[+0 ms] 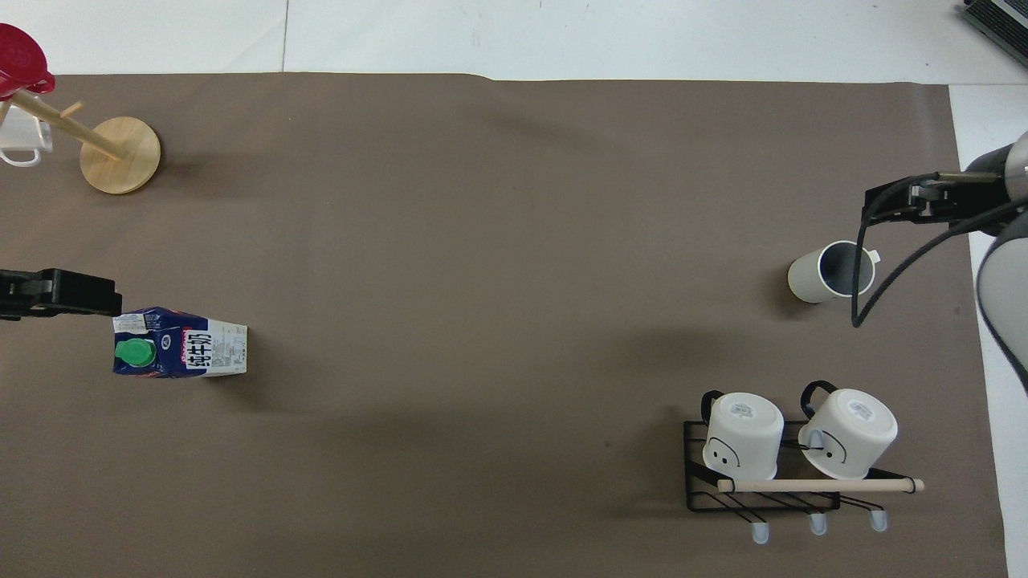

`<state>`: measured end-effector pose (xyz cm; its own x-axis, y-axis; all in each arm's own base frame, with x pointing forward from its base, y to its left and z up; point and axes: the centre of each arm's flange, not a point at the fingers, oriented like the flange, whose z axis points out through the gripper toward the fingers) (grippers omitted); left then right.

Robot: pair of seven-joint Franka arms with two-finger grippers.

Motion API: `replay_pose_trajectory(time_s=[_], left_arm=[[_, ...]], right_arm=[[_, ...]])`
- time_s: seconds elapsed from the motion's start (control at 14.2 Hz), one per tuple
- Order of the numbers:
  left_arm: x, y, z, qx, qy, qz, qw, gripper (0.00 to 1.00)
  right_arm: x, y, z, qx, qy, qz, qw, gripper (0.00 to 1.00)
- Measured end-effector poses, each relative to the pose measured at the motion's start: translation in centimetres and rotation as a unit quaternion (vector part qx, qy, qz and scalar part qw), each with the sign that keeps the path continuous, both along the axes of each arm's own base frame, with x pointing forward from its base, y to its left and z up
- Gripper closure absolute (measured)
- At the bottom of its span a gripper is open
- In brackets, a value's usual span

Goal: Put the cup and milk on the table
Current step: 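Reach the right gripper down to the white mug and grasp it, then carry the mug with the right gripper while the left gripper grasps the carton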

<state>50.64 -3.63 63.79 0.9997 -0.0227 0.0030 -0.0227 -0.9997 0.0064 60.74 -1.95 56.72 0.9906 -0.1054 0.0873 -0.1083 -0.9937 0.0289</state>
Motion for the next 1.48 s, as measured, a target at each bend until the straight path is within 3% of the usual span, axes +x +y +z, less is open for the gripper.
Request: replay_pose_trajectory(time_s=[0.42,0.84,1.48], left_arm=[[-0.1,0.0,-0.1,0.0,0.005,0.0,1.0,0.0],[-0.2,0.0,-0.1,0.0,0.006,0.0,1.0,0.0],[-0.5,0.4,0.0,0.001,0.011,0.0,1.0,0.0]], right_arm=[[3.8,-2.7,-10.0,0.003,0.006,0.011,1.0,0.0],[1.7,-2.5,-19.0,0.007,0.029,0.014,0.999,0.0],[0.4,-2.6,-21.4,0.006,0.041,0.015,0.999,0.01]])
